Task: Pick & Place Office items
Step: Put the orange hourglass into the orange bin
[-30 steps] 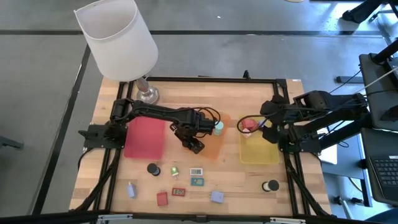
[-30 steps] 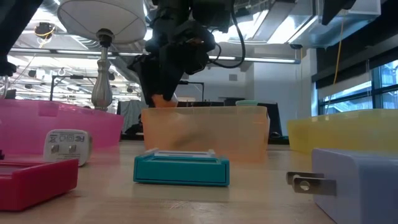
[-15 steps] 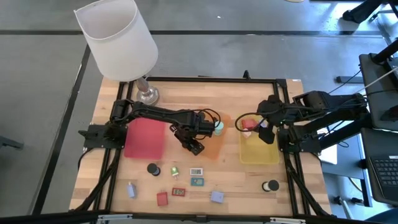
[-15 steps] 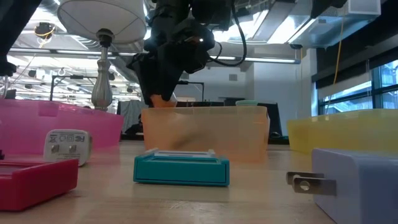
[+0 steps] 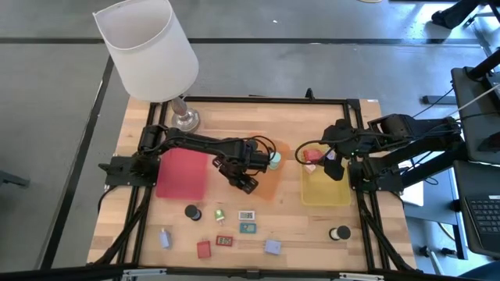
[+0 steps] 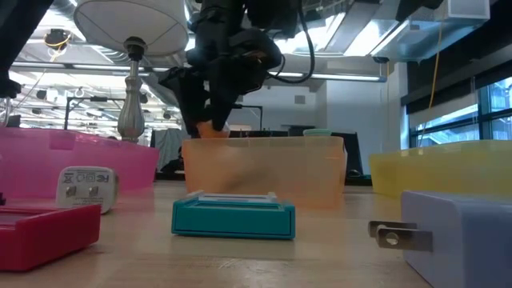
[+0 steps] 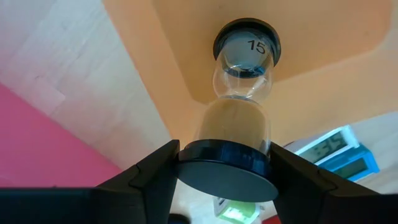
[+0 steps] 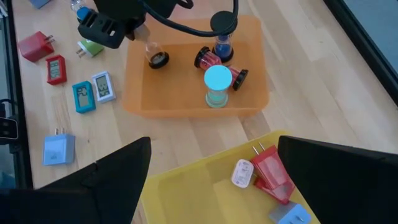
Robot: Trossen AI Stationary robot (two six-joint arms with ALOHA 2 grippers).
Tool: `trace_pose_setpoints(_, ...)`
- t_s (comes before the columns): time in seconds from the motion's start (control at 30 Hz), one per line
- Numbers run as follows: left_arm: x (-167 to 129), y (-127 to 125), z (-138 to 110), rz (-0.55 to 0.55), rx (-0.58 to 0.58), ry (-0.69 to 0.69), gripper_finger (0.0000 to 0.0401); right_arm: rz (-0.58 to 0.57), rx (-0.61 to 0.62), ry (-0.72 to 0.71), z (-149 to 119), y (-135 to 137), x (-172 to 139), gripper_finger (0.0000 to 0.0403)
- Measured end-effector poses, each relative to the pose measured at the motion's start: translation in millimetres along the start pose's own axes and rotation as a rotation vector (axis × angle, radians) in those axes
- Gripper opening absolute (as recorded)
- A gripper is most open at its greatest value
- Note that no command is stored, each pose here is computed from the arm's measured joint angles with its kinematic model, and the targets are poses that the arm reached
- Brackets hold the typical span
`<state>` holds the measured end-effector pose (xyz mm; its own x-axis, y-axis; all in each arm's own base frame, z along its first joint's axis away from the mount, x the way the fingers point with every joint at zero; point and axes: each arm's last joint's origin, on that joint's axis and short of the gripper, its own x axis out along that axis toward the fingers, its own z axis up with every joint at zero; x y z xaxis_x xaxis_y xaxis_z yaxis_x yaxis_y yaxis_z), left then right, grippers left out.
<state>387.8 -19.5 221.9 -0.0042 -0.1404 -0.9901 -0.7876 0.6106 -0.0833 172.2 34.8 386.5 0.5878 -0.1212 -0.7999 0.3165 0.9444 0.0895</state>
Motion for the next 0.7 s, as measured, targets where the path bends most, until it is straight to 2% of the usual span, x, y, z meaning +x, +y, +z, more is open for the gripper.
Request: trace_pose_setpoints(0.7,-0.3,1.9,2.8,0.041,-0.015,-0.061,0.0216,0.0,0.0,0.0,0.0,-0.1,-0.1,0.0355)
